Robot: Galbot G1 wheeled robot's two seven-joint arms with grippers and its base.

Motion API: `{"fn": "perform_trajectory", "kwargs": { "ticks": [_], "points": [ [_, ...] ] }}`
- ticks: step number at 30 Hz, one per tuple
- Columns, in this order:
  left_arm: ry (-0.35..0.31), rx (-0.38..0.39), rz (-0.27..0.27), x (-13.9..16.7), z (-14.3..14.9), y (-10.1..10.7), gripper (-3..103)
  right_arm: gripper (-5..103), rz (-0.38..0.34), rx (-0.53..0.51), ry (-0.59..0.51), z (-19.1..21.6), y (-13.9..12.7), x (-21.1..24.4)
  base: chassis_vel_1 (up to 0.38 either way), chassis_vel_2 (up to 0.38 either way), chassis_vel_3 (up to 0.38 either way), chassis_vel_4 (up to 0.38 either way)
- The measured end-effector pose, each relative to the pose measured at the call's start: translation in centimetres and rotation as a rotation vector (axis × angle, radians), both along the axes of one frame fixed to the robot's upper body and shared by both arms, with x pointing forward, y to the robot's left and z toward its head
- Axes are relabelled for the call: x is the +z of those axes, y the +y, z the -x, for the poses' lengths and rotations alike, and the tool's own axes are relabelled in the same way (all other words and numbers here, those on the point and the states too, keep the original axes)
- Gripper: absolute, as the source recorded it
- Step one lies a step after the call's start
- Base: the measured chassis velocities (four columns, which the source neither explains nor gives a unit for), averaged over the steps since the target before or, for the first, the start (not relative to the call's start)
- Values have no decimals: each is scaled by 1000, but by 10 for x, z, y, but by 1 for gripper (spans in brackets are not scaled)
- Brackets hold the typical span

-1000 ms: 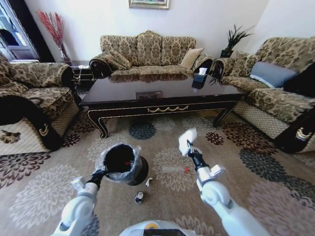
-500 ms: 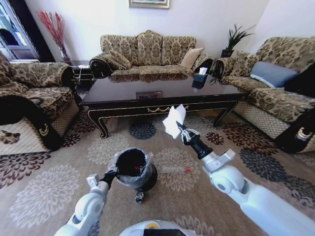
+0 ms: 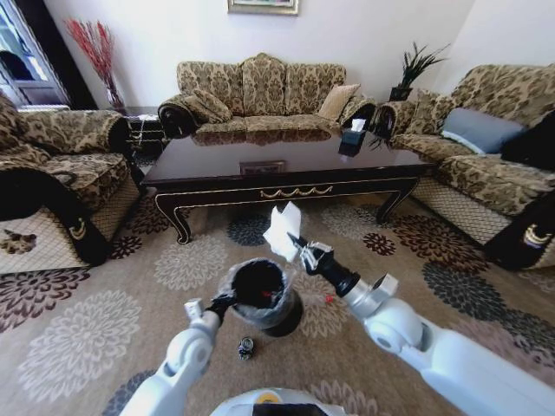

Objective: Move to the front of the table and pick up the trash from the floor, then place it into the trash bin.

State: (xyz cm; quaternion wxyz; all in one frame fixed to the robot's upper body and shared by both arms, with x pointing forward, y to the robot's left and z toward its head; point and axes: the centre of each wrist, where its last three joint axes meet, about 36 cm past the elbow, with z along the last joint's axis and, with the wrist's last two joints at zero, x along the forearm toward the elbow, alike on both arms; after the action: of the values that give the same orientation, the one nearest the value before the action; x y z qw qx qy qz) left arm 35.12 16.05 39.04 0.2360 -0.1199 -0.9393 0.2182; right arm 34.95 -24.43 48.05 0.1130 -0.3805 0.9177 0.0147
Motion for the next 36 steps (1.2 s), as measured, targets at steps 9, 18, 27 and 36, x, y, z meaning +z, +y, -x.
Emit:
{"fn": "perform_trajectory", "kwargs": {
  "ticks": [9, 18, 27, 36],
  "points": [
    [-3, -9, 88, 13, 4, -25, 3, 0, 62, -50, -39, 2, -8, -32, 0, 0, 0, 0],
    [-19, 62, 124, 37, 16, 6, 3, 4, 72, -29, -2, 22, 0, -40, 0, 0, 0, 0],
    [-42, 98, 136, 55, 33, 20, 3, 36, 98, 15, 21, 34, 7, -45, 0, 0, 0, 0],
    [-47, 121, 122, 55, 31, 33, 3, 69, 135, 29, -9, 37, -8, -27, 0, 0, 0, 0]
  ]
}}
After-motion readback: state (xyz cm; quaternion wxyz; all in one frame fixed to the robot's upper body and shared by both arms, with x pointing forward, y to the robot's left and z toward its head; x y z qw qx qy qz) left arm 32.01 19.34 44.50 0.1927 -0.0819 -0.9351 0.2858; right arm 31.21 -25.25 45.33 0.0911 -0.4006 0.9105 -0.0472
